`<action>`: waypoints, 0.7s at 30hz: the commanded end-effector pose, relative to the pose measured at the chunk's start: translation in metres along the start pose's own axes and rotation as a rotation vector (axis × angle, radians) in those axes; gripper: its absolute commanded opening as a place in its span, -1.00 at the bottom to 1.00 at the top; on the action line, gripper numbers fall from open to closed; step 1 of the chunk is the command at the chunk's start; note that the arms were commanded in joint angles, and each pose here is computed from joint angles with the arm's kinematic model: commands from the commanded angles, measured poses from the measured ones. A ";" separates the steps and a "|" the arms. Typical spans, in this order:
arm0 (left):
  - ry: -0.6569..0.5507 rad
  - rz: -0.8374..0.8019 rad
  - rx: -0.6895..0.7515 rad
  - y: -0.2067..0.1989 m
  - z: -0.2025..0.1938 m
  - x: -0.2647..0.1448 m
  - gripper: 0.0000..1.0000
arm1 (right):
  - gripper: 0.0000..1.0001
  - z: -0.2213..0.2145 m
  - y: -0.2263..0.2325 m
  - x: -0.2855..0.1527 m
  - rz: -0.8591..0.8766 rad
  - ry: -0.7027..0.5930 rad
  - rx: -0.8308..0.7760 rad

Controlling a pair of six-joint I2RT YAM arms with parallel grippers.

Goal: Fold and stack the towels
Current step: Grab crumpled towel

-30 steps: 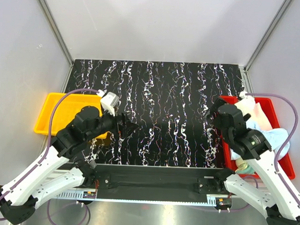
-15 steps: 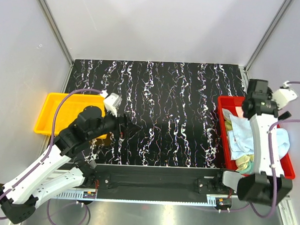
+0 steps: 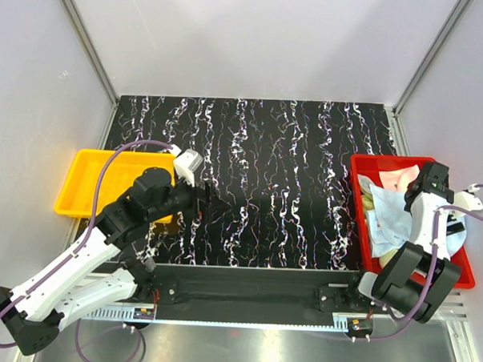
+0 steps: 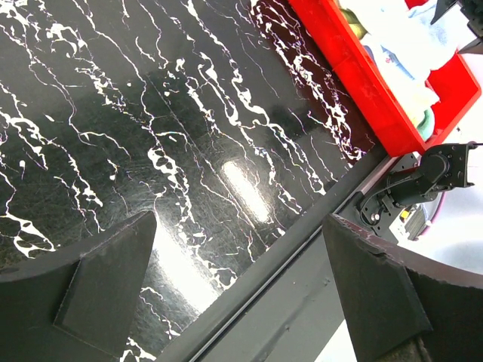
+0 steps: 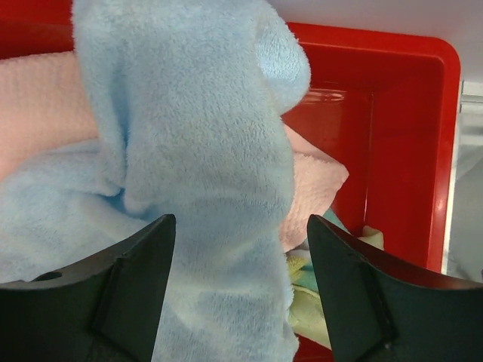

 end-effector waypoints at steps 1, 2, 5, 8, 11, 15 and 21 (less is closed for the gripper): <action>-0.026 -0.047 0.005 -0.010 0.007 0.002 0.98 | 0.55 0.002 0.018 0.013 0.070 -0.008 0.059; -0.027 -0.046 0.006 -0.010 0.007 0.002 0.98 | 0.54 0.002 0.021 0.016 0.079 -0.012 0.067; -0.034 -0.030 0.004 -0.008 0.009 0.002 0.98 | 0.49 -0.004 0.035 0.024 0.118 0.014 0.062; -0.037 -0.019 0.003 -0.005 0.008 0.002 0.98 | 0.33 -0.008 0.044 0.029 0.151 0.026 0.064; -0.048 -0.013 0.002 -0.005 0.010 0.002 0.98 | -0.06 -0.003 0.045 0.027 0.163 0.015 0.042; -0.074 -0.016 -0.023 -0.009 0.017 0.001 0.98 | -1.00 0.049 0.048 -0.020 0.311 -0.087 0.077; -0.149 -0.058 -0.056 -0.034 0.050 -0.005 0.96 | -1.00 0.145 0.086 -0.204 0.960 -0.296 0.058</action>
Point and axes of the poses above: each gripper's point midway between its finger pads, its own x axis out along the fingers, its own y axis along the line the jaws close on, z = x × y, the point moved 1 cm from there along -x, back along the fingers, and after that the axes turned 15 degrees about -x, right-handed, at the moved point
